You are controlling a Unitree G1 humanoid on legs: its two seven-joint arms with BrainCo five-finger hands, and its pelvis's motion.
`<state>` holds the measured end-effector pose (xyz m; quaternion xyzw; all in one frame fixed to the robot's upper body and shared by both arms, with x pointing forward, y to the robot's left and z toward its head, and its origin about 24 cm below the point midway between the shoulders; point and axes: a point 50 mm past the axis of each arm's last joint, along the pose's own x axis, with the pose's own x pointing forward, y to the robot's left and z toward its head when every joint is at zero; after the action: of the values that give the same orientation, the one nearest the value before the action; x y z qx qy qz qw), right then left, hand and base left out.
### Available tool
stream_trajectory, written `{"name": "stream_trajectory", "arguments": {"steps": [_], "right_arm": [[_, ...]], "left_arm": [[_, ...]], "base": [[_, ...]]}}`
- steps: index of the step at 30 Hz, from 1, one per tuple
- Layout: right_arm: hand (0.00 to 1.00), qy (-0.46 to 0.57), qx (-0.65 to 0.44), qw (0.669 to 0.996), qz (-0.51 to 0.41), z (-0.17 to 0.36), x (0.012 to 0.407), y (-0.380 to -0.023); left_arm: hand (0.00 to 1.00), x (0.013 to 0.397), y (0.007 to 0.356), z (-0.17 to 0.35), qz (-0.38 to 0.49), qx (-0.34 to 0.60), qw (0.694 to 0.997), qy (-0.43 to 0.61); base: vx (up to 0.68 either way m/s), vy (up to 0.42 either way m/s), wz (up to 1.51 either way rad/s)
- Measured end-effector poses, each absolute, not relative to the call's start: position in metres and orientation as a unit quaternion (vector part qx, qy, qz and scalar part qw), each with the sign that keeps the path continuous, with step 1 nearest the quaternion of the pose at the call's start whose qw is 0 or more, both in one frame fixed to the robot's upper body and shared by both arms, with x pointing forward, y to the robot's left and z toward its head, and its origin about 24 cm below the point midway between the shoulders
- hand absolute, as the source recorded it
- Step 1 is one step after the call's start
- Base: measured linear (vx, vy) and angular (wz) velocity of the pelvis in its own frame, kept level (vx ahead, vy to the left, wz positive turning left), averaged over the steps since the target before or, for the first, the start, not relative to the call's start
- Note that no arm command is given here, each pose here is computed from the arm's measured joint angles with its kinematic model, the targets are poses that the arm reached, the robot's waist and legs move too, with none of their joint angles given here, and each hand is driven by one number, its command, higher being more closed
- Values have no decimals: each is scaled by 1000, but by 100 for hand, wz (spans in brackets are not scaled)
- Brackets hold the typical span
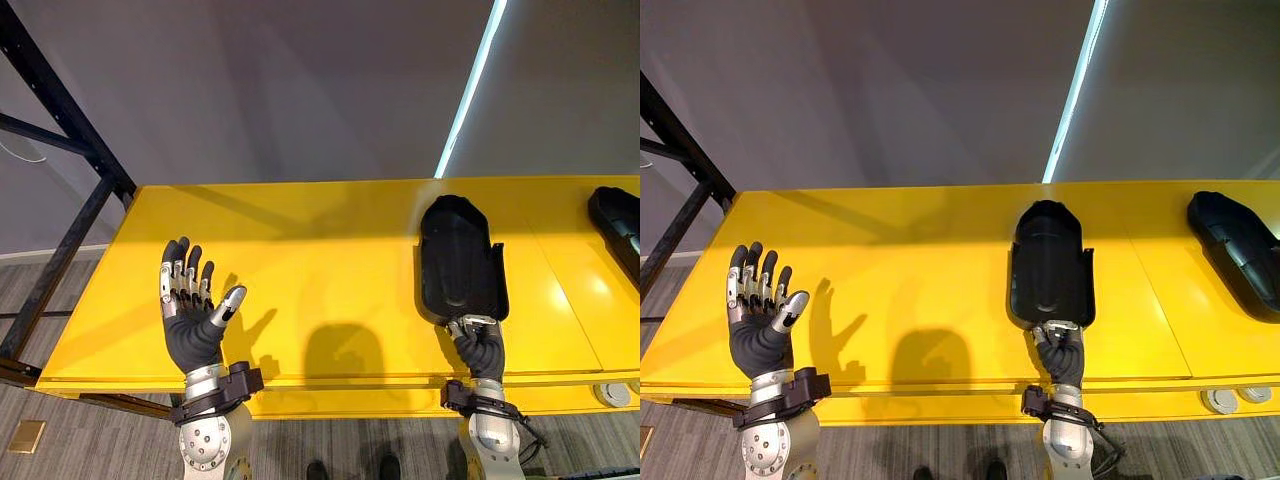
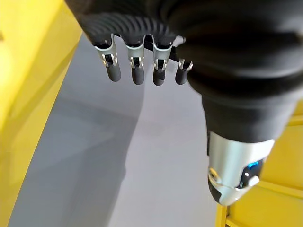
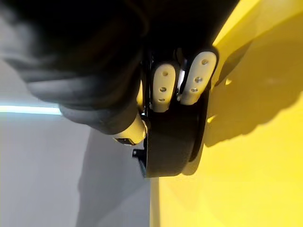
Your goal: Walk over and take plastic housings, then place them on the shelf
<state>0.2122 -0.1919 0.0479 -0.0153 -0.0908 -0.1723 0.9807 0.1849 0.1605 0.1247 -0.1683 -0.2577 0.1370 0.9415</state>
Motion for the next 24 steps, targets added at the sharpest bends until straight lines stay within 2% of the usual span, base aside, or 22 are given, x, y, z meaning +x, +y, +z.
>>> {"name": "stream_trajectory", "arguments": {"steps": [13,24], "right_arm": [[100,-93,1,967,-239,48,224,-207],[100,-110,1,968,-227,57,219,-206]], "left_arm": [[0,184,163,125,143,-170,940,-261],[0,183,163,133,138,-182,933,-277]], "base": [[-27,4,5],[-5,1,0]]}}
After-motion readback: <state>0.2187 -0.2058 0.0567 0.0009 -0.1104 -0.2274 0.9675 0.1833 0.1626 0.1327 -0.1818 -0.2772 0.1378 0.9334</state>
